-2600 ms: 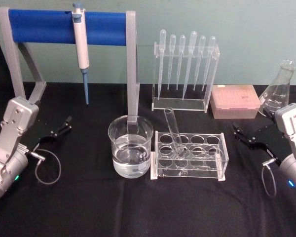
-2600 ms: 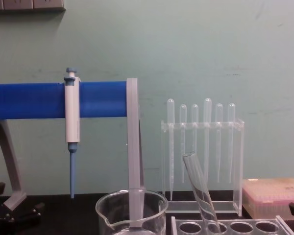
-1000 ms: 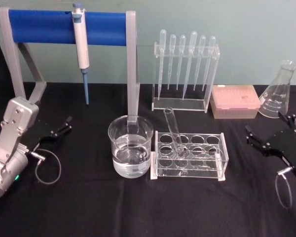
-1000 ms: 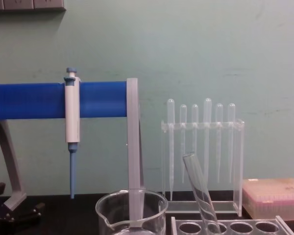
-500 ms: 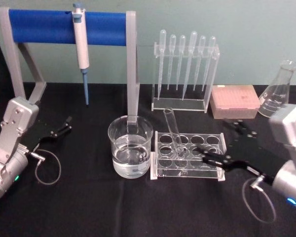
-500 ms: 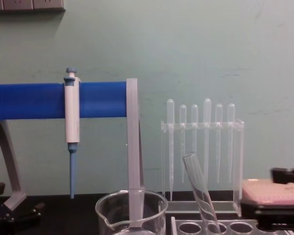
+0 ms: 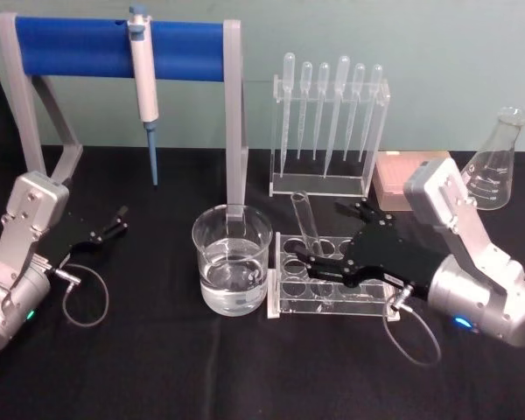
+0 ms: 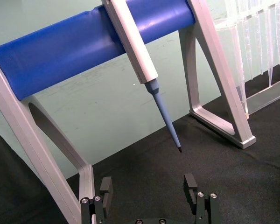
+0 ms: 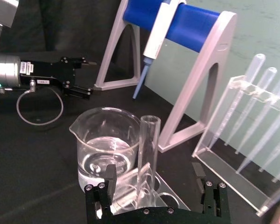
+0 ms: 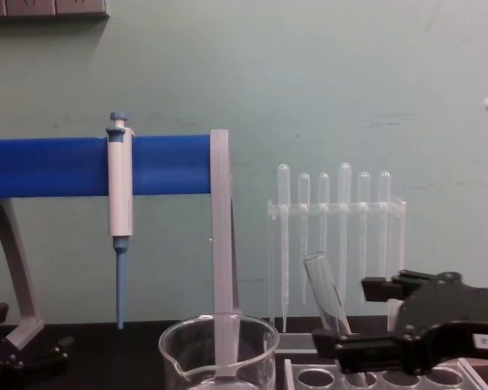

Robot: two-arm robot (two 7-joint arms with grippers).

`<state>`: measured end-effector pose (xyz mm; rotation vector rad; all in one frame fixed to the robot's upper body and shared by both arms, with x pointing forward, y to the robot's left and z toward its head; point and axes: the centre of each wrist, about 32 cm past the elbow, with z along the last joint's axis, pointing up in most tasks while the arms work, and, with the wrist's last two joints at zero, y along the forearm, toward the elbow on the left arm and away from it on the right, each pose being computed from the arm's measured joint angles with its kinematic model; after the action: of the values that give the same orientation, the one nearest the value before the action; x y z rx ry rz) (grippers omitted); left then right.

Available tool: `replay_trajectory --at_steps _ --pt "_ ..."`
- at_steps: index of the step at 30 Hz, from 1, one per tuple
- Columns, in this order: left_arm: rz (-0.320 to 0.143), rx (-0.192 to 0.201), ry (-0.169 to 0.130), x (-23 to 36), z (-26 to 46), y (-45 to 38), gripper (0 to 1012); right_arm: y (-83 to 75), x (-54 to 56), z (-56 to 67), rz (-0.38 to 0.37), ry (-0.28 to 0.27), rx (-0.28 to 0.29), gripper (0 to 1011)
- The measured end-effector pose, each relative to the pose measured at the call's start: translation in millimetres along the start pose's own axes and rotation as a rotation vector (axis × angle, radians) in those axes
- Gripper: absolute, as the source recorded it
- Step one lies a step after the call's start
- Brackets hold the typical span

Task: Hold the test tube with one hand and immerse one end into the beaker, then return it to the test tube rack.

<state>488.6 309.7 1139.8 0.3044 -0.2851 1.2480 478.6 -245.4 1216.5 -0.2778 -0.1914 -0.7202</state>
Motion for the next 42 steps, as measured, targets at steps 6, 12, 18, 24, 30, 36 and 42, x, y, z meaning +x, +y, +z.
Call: replay_trajectory --at_steps 6,12,18,24,30,36,42 --pt "0.0 0.0 0.0 -0.1 0.0 0.0 1000 12.2 5.7 4.3 0.03 0.024 -0.007 1004" --pt "0.0 0.0 0.0 0.0 0.0 0.0 1000 20.7 11.8 11.4 0.053 0.04 -0.019 931" --pt "0.0 0.0 0.0 0.0 0.0 0.0 1000 25.7 16.2 15.8 0.069 0.049 -0.032 765" --pt "0.0 0.0 0.0 0.0 0.0 0.0 1000 29.2 16.3 15.1 0.076 0.06 -0.034 572" --pt "0.0 0.0 0.0 0.0 0.0 0.0 1000 31.6 15.4 12.1 0.079 0.076 -0.035 367" --pt "0.0 0.0 0.0 0.0 0.0 0.0 1000 27.9 15.6 12.1 0.073 0.091 -0.01 227" --pt "0.0 0.0 0.0 0.0 0.0 0.0 1000 14.8 13.1 15.5 0.034 0.125 0.068 226"
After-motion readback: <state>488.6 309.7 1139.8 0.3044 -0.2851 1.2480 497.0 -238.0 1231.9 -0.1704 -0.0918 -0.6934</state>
